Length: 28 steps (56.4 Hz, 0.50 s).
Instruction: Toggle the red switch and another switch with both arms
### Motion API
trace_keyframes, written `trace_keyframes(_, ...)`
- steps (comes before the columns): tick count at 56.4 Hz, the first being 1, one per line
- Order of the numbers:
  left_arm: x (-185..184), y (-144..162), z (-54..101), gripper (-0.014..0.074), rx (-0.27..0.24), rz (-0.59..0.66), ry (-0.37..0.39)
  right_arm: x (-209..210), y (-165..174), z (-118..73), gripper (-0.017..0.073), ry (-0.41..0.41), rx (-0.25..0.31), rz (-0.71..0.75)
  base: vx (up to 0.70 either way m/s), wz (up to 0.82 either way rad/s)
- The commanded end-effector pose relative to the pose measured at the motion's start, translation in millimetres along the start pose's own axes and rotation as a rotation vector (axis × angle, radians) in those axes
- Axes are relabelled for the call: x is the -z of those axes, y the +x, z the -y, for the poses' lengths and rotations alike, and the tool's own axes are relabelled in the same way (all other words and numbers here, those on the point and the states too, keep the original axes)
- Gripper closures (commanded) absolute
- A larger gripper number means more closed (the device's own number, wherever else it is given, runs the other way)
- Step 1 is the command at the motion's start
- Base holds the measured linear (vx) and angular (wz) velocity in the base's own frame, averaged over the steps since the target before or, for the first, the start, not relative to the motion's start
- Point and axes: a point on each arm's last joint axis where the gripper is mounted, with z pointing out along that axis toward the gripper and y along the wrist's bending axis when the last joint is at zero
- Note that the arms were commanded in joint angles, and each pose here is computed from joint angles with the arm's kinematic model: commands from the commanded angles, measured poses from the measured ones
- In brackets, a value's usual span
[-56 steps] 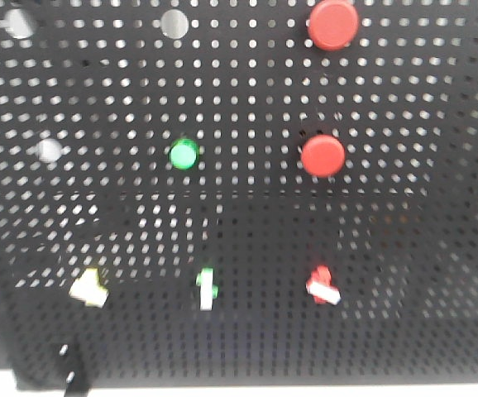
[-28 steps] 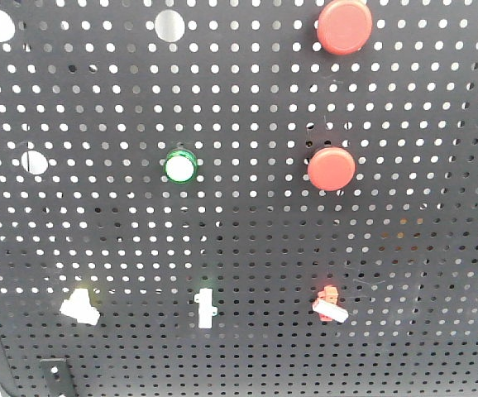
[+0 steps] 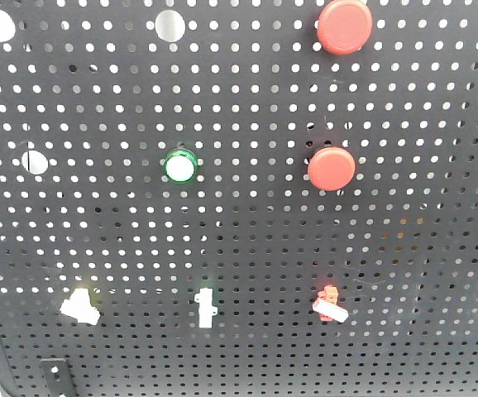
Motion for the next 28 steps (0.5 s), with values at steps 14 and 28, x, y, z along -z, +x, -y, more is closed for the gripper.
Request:
trace_keyframes(14, 7, -31, -2.1, 0.0591, -0.087, 0.392, -0.057, 4, -23, -2.5, 0.0566, -0.021, 0.02, 0.281, 0.0, 0.0)
trace_keyframes(28, 30, -66, -5.1, 0.0591, -0.026, 0.796, -0.067, 18, -59, -2.4, 0.0566, -0.042, -0.004, 0.55, 0.0, 0.0)
